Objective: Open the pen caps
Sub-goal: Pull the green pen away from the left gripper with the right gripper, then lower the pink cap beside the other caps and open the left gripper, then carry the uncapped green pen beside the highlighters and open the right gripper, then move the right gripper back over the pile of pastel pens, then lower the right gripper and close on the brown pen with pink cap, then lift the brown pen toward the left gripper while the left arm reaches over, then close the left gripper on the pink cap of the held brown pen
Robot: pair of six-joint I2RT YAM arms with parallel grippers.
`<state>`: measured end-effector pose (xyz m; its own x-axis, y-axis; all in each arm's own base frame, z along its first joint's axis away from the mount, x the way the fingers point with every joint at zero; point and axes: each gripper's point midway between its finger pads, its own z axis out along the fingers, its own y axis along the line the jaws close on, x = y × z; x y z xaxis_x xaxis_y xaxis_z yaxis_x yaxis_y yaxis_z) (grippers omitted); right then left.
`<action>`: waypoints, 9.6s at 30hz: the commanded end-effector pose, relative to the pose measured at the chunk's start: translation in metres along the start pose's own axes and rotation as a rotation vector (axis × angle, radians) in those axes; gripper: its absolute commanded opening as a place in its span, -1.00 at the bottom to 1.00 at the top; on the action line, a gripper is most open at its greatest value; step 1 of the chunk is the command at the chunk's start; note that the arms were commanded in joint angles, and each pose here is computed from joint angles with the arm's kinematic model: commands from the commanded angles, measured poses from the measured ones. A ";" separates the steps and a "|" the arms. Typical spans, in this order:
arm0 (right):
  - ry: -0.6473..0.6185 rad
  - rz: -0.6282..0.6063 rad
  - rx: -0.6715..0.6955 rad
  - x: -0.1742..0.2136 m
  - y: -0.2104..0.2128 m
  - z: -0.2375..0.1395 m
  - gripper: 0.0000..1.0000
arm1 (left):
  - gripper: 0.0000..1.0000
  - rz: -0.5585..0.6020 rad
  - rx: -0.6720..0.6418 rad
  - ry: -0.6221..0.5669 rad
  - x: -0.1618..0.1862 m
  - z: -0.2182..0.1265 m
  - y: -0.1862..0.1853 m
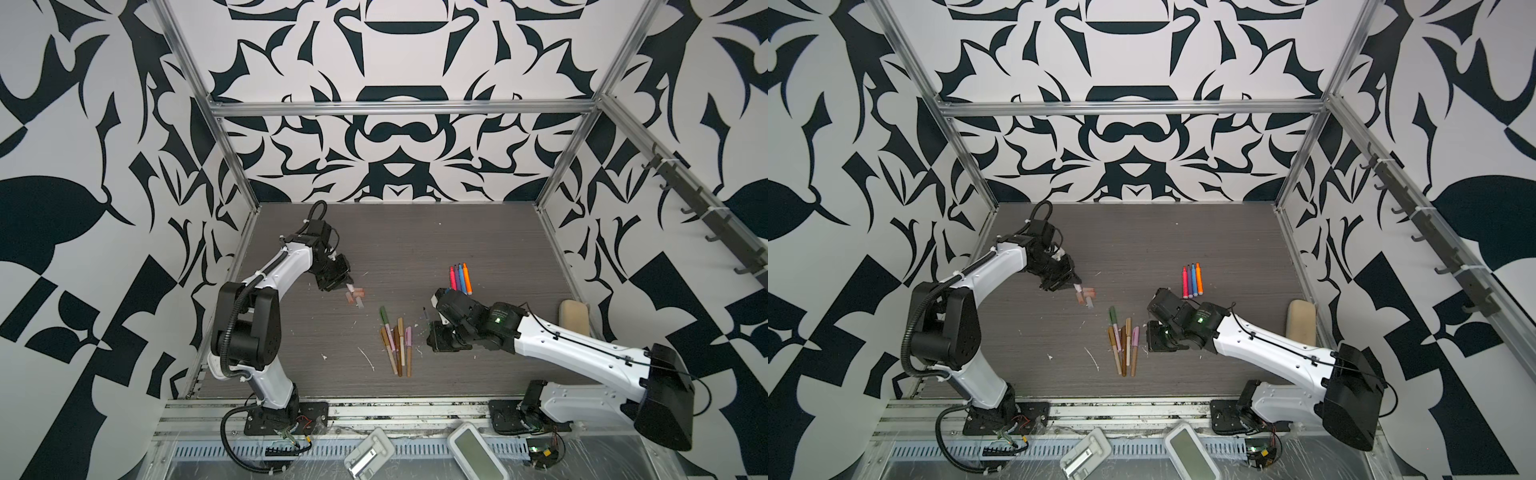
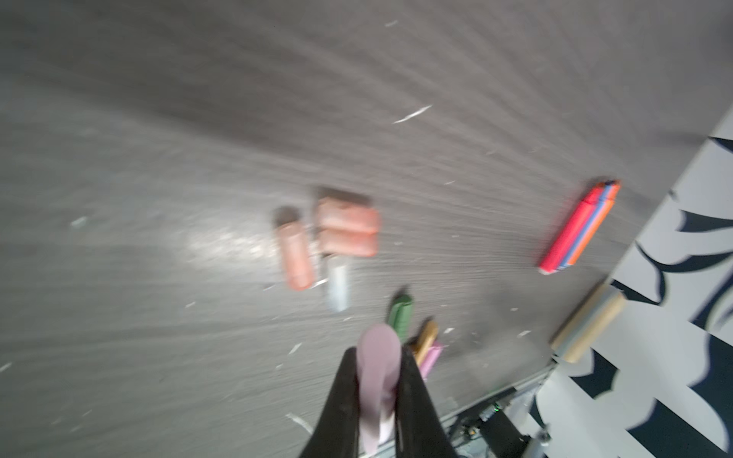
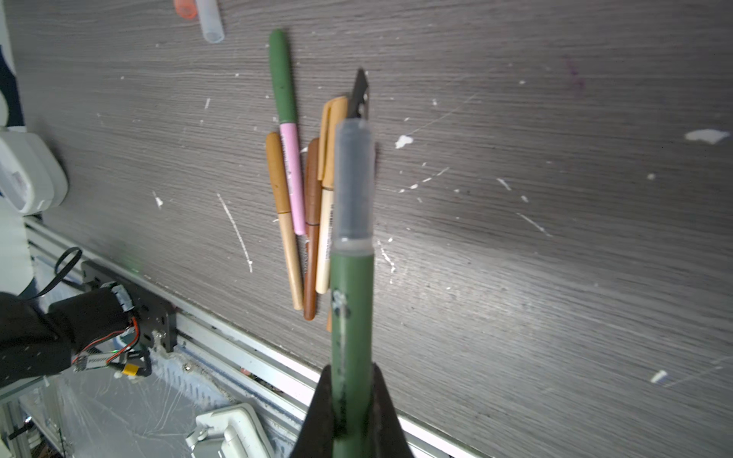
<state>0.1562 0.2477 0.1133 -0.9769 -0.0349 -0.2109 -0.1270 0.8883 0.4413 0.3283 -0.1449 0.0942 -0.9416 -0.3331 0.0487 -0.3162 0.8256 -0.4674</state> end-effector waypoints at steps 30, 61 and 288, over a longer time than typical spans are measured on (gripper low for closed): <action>0.030 -0.050 0.042 -0.012 -0.001 -0.006 -1.00 | -0.56 -0.035 -0.169 0.078 0.008 0.039 0.063; 0.134 -0.068 0.434 -0.115 -0.073 0.029 -1.00 | -0.48 0.038 -0.036 -0.033 0.004 -0.021 0.015; 0.053 -0.059 -0.091 -0.058 0.069 0.030 -0.41 | -1.00 0.109 0.346 0.337 0.116 0.042 -0.117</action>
<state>0.1965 0.3186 0.1134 -0.9833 -0.1180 -0.1386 -0.1724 0.8485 0.5004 0.2607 -0.2939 0.1058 -0.9678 -0.0535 0.2458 -0.2213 0.6456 -0.7309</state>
